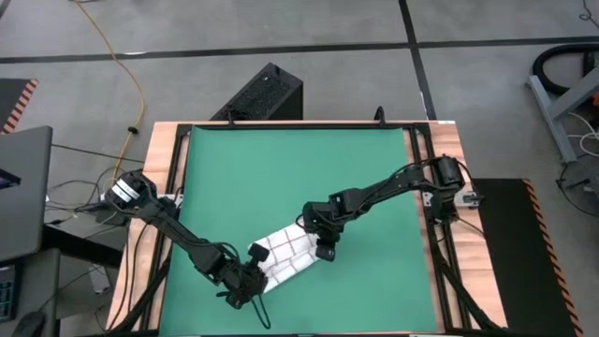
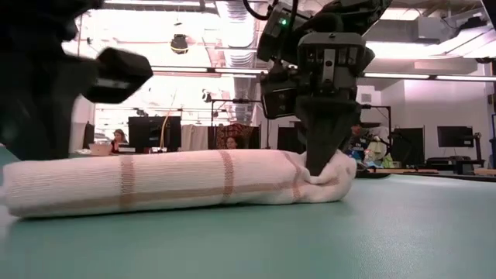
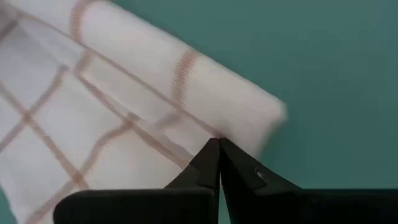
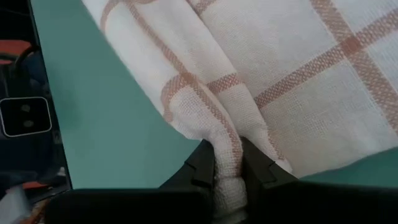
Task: Roll towel into tight, uniform cylinder
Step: Roll the kitchen towel on the table
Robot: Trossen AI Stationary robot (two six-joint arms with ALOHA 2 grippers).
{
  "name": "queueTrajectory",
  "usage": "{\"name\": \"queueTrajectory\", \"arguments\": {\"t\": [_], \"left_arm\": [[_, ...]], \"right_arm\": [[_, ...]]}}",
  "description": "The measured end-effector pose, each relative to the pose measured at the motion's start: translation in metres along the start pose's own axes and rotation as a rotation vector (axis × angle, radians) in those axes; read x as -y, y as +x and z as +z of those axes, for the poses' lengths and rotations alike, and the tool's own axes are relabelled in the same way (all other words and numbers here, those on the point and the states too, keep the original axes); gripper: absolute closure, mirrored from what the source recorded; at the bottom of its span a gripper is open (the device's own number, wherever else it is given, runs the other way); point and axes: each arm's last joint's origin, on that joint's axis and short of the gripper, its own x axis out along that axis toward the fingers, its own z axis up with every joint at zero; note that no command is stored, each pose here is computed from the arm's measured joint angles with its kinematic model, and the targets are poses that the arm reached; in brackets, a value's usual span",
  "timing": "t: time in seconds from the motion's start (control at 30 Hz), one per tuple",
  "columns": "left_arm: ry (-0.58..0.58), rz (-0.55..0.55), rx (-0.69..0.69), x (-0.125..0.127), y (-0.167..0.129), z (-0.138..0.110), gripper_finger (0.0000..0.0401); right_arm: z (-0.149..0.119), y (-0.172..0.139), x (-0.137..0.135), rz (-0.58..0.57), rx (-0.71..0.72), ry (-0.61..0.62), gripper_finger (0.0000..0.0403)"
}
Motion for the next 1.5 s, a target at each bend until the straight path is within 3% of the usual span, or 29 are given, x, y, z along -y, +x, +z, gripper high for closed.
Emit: {"name": "queueTrajectory", "arguments": {"t": [0.2,0.37,0.53,0.6,0.77,0.87,0.93,1.1,1.3,1.5], "left_arm": [[-0.025,-0.007,0.042,-0.003,-0.02,0.005,0.0401],[0.01,0.17,0.065,-0.005,-0.022,0.006,0.0401],[-0.079,0.141,0.15,0.005,-0.023,0.013,0.0401],[-0.091,0.188,0.211,0.016,-0.028,0.015,0.0401],[0.07,0.369,0.226,0.048,-0.026,0.006,0.0401],[0.16,0.38,0.193,0.057,-0.018,0.002,0.0401],[0.129,0.373,0.187,0.059,-0.017,0.002,0.0397],[0.039,0.314,0.185,0.059,-0.022,0.011,0.0363],[0.057,0.19,0.151,0.064,-0.02,0.011,0.0296],[0.053,0.276,0.16,0.06,-0.02,0.011,0.0237]], "right_arm": [[0.002,-0.004,0.004,0.005,0.008,0.008,0.0354],[0.003,-0.003,0.005,0.024,0.005,-0.009,0.0354],[0.003,-0.003,0.005,0.025,0.008,-0.017,0.0354],[0.004,-0.003,0.005,0.026,0.012,-0.025,0.0354],[0.006,-0.002,0.004,0.034,0.033,-0.041,0.0354],[0.007,-0.002,0.004,0.034,0.046,-0.05,0.0354],[0.007,-0.002,0.004,0.034,0.046,-0.055,0.0354],[0.007,-0.002,0.004,0.033,0.046,-0.057,0.0354],[0.007,-0.002,0.004,0.036,0.051,-0.059,0.0354],[0.008,-0.002,0.004,0.036,0.054,-0.06,0.0354]]}}
